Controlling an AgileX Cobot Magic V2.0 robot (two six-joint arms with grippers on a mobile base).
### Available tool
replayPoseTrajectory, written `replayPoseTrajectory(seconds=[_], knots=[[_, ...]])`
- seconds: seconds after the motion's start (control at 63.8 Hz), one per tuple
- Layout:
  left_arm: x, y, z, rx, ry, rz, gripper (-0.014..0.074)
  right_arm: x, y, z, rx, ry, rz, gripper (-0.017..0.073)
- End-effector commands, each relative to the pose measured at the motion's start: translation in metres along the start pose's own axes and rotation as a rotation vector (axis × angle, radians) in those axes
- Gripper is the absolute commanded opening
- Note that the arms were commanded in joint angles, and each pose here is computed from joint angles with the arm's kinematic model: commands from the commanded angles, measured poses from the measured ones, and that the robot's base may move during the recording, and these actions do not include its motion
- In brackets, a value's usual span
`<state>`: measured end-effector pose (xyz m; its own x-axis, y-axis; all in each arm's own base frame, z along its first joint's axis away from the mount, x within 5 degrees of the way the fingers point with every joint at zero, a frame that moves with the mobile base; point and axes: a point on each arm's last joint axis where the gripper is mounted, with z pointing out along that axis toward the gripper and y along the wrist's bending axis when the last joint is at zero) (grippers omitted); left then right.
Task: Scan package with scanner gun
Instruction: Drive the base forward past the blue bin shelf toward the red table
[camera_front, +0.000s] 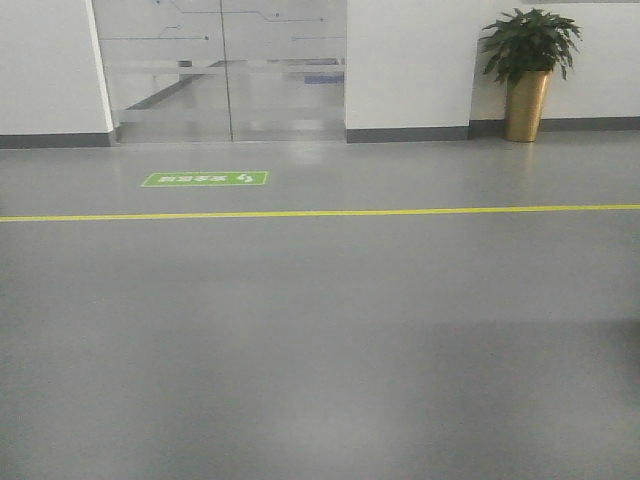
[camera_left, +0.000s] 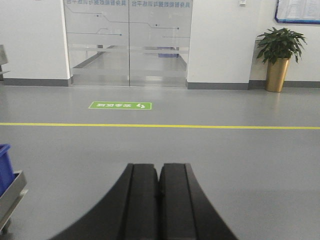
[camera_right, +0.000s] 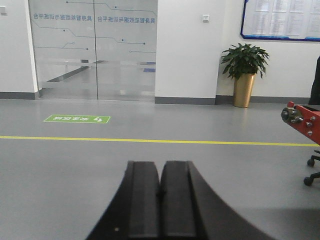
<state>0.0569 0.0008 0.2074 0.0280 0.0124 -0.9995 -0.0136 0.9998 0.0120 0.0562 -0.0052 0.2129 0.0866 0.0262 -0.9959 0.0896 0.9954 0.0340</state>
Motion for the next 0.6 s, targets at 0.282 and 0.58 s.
replayPoseTrajectory(seconds=[0.282, 0.58], knots=[[-0.0027, -0.0003, -0.0004, 0.006, -0.024, -0.003, -0.0111, -0.0018, -0.0002, -0.0003, 0.004, -0.019, -0.004, -0.0168], [-0.0027, -0.0003, -0.0004, 0.006, -0.024, -0.003, -0.0111, -0.0018, -0.0002, -0.0003, 0.004, -0.019, -0.004, -0.0168]])
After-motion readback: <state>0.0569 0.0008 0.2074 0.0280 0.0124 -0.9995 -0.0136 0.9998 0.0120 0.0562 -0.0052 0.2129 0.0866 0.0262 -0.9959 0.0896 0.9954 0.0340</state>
